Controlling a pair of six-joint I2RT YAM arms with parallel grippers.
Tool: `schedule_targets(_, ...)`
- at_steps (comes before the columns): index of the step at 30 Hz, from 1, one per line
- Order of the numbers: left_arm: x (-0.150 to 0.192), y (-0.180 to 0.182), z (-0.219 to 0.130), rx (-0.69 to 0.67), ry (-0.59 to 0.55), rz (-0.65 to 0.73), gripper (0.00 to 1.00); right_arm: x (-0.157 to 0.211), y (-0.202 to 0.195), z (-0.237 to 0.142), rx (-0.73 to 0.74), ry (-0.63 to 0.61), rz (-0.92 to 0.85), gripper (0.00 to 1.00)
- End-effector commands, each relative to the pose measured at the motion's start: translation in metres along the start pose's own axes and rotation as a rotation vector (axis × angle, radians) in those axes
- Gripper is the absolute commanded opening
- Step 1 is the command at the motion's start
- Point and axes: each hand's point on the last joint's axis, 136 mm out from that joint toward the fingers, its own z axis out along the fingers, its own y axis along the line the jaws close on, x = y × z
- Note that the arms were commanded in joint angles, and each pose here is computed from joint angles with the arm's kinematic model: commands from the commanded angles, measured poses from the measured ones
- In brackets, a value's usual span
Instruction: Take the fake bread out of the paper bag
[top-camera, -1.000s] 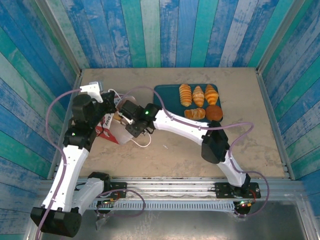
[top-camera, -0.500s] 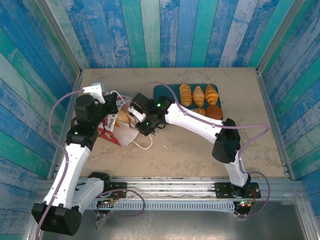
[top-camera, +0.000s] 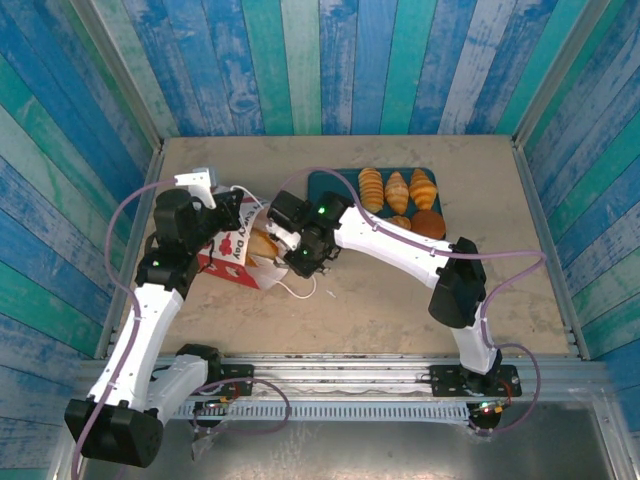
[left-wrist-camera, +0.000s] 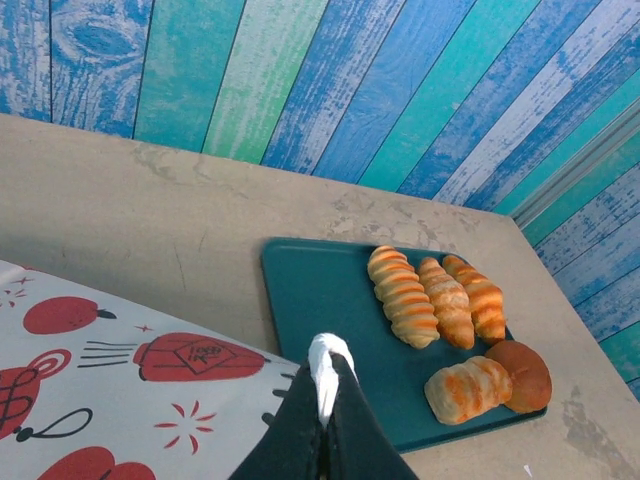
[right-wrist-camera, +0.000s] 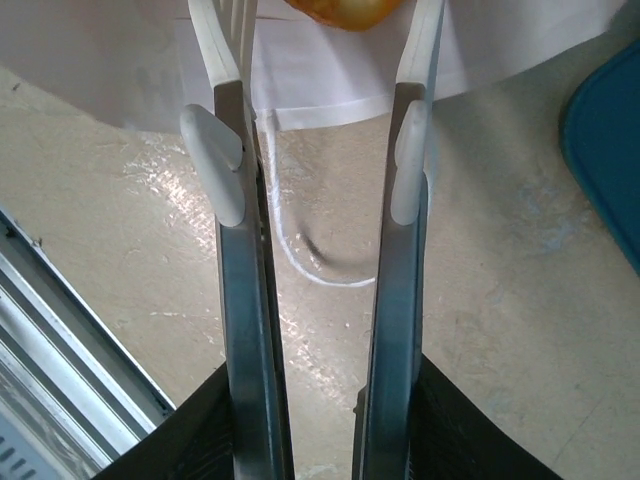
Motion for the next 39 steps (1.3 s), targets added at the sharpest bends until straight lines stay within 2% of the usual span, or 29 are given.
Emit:
schedule_targets(1, -0.003, -0.004, -0.002, 0.02, -0.013, 0.014, 0.0, -0.009, -0.006, -0.003, 0.048, -0.023, -0.087, 0.41)
schedule_targets(9, 0.003, -0.007, -0.006, 0.036, 0.002, 0.026, 0.0, -0.015, -0.01, 0.015, 0.062, -0.024, -0.246, 0.43)
schedule_targets(17, 0.029, -0.002, 0.001, 0.032, 0.123, 0.005, 0.0, -0.039, -0.007, 0.036, 0.009, -0.08, -0.242, 0.45)
schedule_targets(24, 0.029, 0.001, 0.001, 0.011, 0.132, 0.003, 0.0, -0.039, -0.017, 0.049, 0.045, -0.067, -0.223, 0.44)
schedule_targets(31, 0.019, 0.004, 0.004, -0.012, 0.101, -0.01, 0.0, -0.037, -0.019, 0.032, 0.043, -0.103, -0.162, 0.35)
schedule_targets(39, 0.013, 0.0, 0.011, 0.015, 0.09, -0.039, 0.0, -0.025, -0.013, 0.006, -0.017, -0.133, -0.073, 0.34)
